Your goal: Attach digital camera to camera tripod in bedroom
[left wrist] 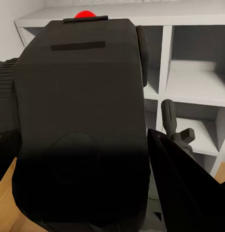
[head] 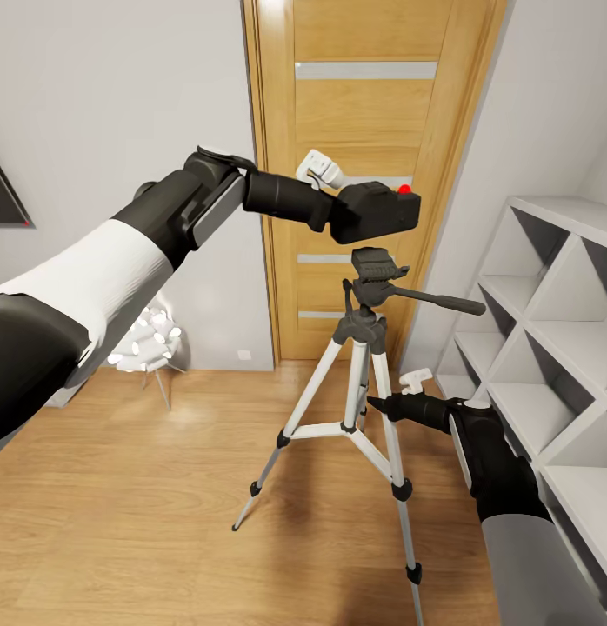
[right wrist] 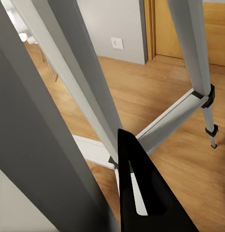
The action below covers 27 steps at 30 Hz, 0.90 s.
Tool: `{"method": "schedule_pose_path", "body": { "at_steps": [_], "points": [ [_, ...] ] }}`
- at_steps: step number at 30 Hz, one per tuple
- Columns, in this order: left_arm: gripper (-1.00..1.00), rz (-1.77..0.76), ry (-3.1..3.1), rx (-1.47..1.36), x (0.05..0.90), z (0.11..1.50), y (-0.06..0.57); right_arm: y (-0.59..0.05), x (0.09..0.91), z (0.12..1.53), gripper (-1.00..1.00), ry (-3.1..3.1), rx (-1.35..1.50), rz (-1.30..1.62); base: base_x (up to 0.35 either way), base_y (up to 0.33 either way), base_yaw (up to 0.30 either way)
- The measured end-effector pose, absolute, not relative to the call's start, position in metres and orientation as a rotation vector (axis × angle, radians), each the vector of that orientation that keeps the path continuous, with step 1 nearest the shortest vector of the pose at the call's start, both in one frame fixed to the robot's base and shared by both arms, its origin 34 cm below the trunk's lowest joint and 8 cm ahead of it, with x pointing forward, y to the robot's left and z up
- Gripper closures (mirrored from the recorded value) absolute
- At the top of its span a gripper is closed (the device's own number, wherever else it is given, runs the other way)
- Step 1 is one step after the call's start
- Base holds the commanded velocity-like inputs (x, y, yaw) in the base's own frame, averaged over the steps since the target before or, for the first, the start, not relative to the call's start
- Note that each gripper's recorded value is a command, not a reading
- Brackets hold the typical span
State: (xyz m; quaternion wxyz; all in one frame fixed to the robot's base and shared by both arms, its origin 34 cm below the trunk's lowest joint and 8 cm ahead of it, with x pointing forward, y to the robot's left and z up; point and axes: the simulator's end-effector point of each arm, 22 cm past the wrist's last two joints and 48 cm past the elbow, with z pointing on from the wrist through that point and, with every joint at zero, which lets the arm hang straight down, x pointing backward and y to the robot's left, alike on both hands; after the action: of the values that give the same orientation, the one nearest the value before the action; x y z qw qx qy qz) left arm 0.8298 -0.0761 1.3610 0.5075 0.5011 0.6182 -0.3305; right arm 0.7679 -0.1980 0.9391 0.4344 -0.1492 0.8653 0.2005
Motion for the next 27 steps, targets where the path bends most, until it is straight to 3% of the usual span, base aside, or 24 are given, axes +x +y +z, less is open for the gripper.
{"method": "schedule_pose_path", "body": {
  "at_steps": [27],
  "points": [
    [1.0,-0.827,1.409,1.266,0.817,1.367,-0.082,-0.198,0.768,0.939,1.0,2.156,-0.372,0.498,0.0,0.0,0.0]
  ]
}}
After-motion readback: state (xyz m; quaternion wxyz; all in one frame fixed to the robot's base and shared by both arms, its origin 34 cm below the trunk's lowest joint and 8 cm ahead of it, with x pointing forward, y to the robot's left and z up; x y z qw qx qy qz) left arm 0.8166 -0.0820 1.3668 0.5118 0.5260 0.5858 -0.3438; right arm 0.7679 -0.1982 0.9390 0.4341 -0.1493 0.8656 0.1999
